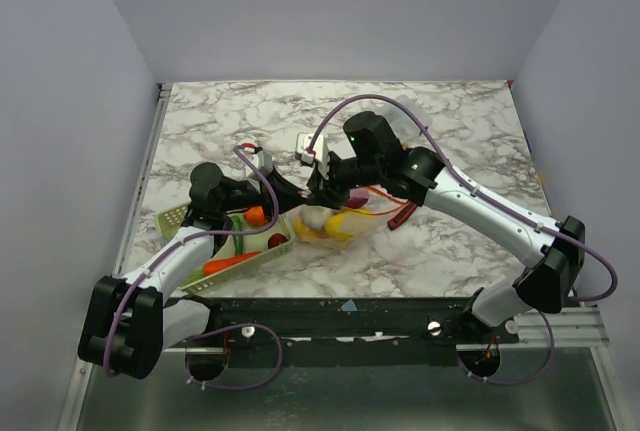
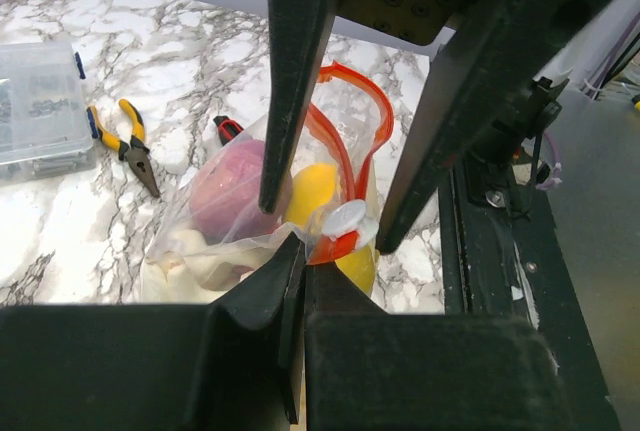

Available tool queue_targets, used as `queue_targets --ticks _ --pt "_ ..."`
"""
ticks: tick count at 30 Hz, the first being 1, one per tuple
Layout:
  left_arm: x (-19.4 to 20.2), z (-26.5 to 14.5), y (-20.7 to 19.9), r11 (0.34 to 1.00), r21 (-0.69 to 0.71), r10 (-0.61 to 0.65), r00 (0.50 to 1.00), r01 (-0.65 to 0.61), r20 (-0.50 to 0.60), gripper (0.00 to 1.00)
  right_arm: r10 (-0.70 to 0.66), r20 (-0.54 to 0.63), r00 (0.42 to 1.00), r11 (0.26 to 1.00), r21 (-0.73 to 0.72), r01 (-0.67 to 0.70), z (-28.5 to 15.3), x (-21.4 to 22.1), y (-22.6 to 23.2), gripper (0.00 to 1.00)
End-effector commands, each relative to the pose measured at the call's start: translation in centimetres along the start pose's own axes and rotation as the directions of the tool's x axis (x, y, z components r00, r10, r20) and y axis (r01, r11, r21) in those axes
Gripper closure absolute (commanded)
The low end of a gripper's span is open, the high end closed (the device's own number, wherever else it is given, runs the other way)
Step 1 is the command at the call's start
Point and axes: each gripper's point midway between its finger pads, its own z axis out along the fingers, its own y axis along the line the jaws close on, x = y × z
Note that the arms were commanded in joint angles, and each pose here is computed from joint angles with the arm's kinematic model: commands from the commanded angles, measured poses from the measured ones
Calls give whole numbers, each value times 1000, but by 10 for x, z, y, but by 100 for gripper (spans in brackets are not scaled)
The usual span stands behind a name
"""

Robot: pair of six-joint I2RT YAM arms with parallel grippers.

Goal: Place the food in the zip-top bag and seal the zipper

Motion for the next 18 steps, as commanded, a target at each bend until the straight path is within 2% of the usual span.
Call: queue_targets --ticks 1,4,7,9,13,14,18 --pt "-12 3 -6 998 53 26 1000 -26 14 100 -62 50 997 998 27 60 -3 -26 1 53" --pt "-13 2 -2 999 30 15 1000 -16 17 100 -77 60 995 996 49 74 -1 -28 0 47" --pt "-12 1 -1 1000 28 4 1000 -4 17 100 -96 66 993 992 87 91 -2 -30 -5 46" --pt "-13 2 -1 1000 29 2 1000 -2 17 100 -104 56 993 989 111 97 -1 -29 -9 52" --pt "-14 0 -1 1000 24 0 1000 -1 26 100 -111 24 994 987 117 107 2 -23 -13 77" --pt "-14 0 0 1000 24 0 1000 -1 27 100 -110 18 994 986 124 107 2 -22 -14 81" --pt "-15 0 0 1000 23 -6 1000 5 30 100 -113 3 994 983 144 111 1 -18 -17 81"
